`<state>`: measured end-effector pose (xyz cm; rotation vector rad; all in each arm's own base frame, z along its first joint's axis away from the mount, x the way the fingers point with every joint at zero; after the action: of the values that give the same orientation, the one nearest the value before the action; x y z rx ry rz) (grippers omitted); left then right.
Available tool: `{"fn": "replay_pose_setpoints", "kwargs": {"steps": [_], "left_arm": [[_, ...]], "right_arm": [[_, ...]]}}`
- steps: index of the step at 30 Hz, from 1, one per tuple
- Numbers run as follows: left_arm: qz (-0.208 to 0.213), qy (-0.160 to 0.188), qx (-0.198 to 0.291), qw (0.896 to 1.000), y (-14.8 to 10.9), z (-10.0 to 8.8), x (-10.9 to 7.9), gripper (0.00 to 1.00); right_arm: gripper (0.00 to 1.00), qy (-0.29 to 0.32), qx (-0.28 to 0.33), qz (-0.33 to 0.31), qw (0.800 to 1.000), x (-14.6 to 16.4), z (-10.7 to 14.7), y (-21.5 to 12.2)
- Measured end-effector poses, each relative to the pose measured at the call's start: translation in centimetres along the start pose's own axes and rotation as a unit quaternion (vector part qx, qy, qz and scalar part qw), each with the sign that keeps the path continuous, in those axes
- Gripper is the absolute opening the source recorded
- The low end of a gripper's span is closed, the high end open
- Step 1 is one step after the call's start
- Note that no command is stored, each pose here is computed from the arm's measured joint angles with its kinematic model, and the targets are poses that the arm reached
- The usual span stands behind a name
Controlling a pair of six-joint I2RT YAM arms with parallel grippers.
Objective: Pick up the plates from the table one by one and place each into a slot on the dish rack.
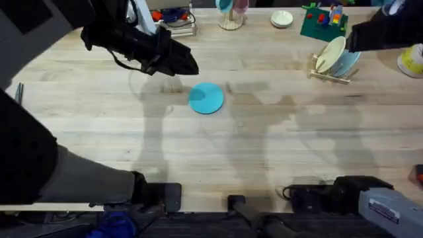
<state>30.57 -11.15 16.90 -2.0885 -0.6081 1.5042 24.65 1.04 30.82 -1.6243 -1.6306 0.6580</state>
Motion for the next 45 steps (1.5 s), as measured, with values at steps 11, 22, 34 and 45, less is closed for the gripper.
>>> {"fn": "replay_pose_setpoints", "kwargs": {"steps": [11, 22, 34, 45], "left_arm": [[0.004, 0.006, 0.002, 1.0, 0.1, 0.1, 0.0, 0.041], [0.013, -0.017, 0.035, 0.999, 2.1, 0.5, 2.6, 0.042], [0.012, -0.051, 0.082, 0.995, 6.2, 1.4, 8.3, 0.043], [0.035, -0.079, 0.092, 0.992, 8.1, 2.0, 10.3, 0.043]], "right_arm": [[0.993, 0.0, 0.0, 0.0, 1.0, 0.0, 0.0, 0.0], [0.995, 0.0, 0.0, 0.0, 1.0, 0.0, 0.0, 0.0], [0.993, 0.0, 0.0, 0.0, 1.0, 0.0, 0.0, 0.0], [0.994, 0.0, 0.0, 0.0, 1.0, 0.0, 0.0, 0.0]]}}
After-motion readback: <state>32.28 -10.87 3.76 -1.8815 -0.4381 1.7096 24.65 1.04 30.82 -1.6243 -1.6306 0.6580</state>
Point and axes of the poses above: each hand's point on the last joint's axis, 136 mm out from that joint toward the fingers, its own y axis out along the fingers, its own x axis along the line the jaws close on, z = x × y, the point moved 1 cm from there along -y, back along the fingers, and after that the axes turned 11 degrees about y, right-handed, at the moved point
